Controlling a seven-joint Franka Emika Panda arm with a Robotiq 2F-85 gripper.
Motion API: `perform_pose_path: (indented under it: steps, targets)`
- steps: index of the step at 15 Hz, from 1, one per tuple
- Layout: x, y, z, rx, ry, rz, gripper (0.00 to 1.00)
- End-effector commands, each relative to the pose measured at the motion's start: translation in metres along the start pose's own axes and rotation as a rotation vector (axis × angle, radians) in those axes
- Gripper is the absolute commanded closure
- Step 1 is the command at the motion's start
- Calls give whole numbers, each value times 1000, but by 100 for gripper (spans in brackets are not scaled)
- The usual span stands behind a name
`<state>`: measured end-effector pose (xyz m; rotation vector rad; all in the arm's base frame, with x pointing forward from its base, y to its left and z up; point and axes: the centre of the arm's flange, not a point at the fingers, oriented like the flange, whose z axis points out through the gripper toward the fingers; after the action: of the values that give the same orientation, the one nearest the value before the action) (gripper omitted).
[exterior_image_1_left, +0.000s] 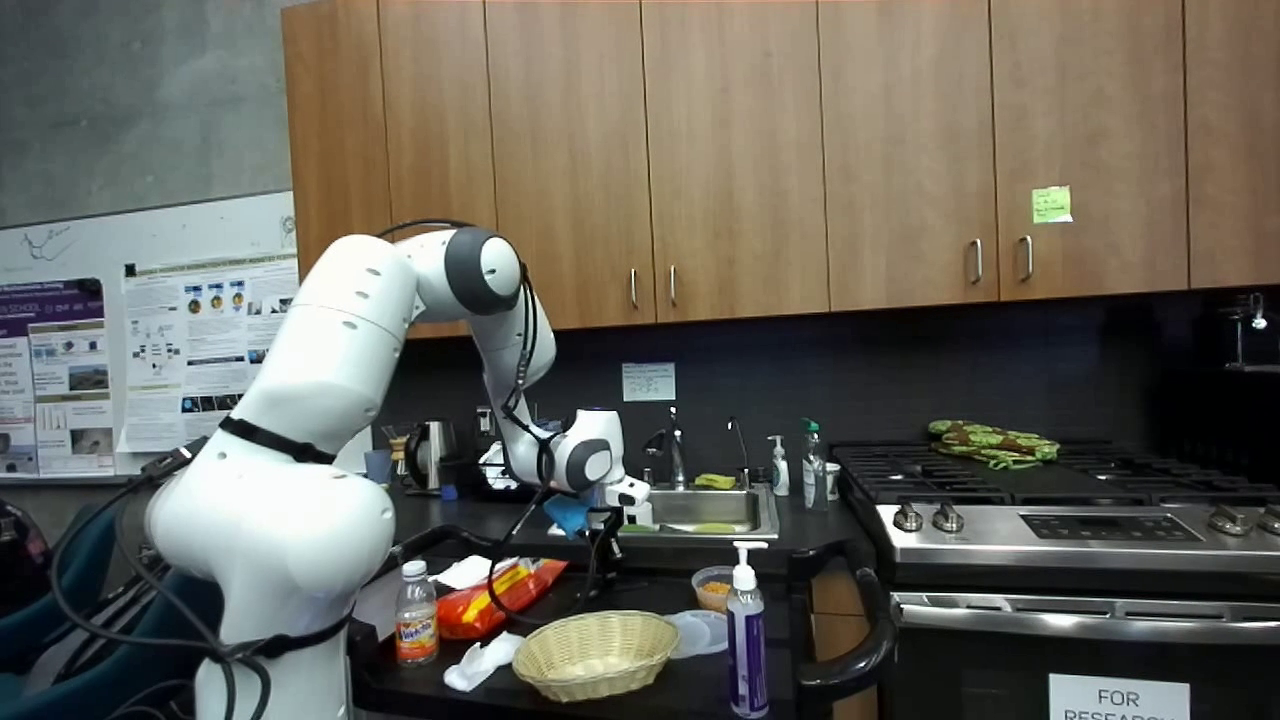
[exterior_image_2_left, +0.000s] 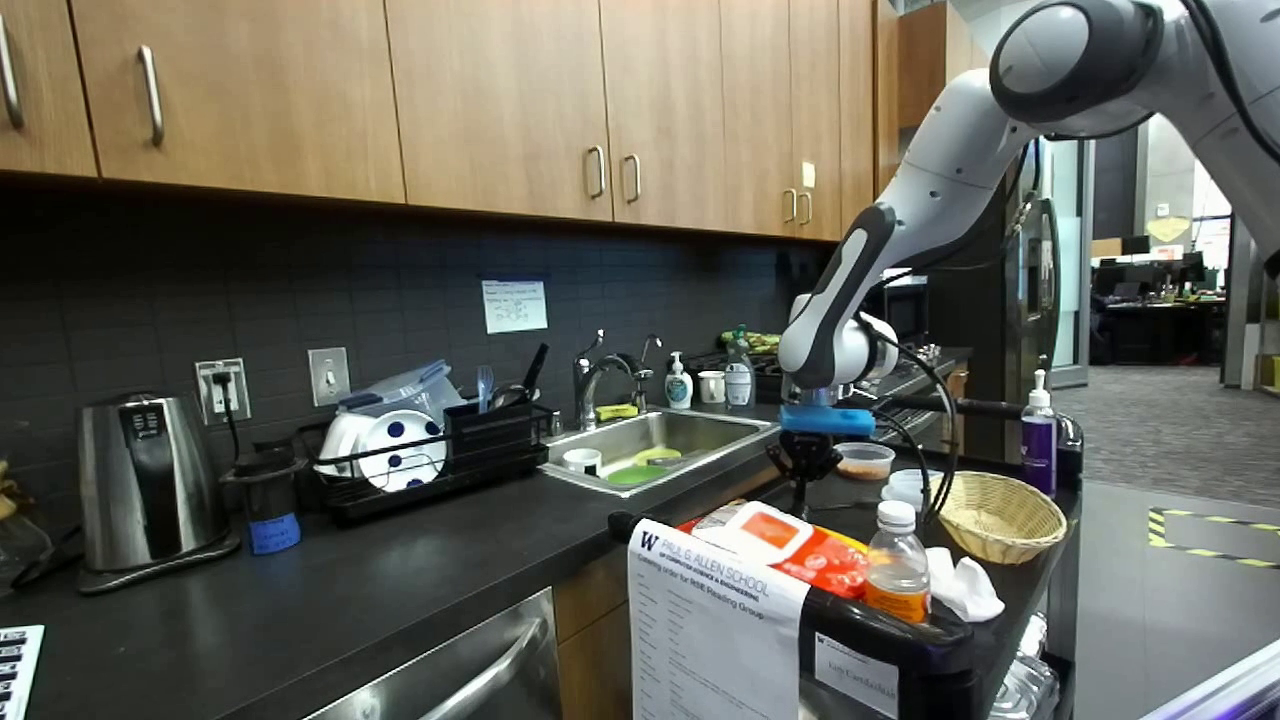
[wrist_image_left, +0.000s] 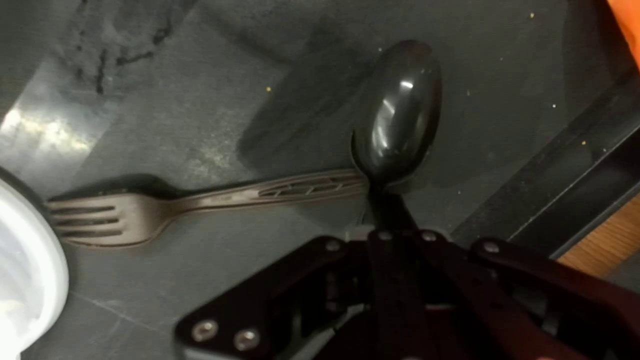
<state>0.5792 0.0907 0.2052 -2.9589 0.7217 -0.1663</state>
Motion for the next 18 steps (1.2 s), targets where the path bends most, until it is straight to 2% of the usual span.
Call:
perform_pose_path:
  steps: [1,9,13,18]
  targets:
    - [-3,4,-6,12,4,-14,100]
    - [2,3,-35,-4,71,-44,100]
    - [0,7,-67,9,81,-50,100]
    - [-13,16,-104,-26,95,-91,100]
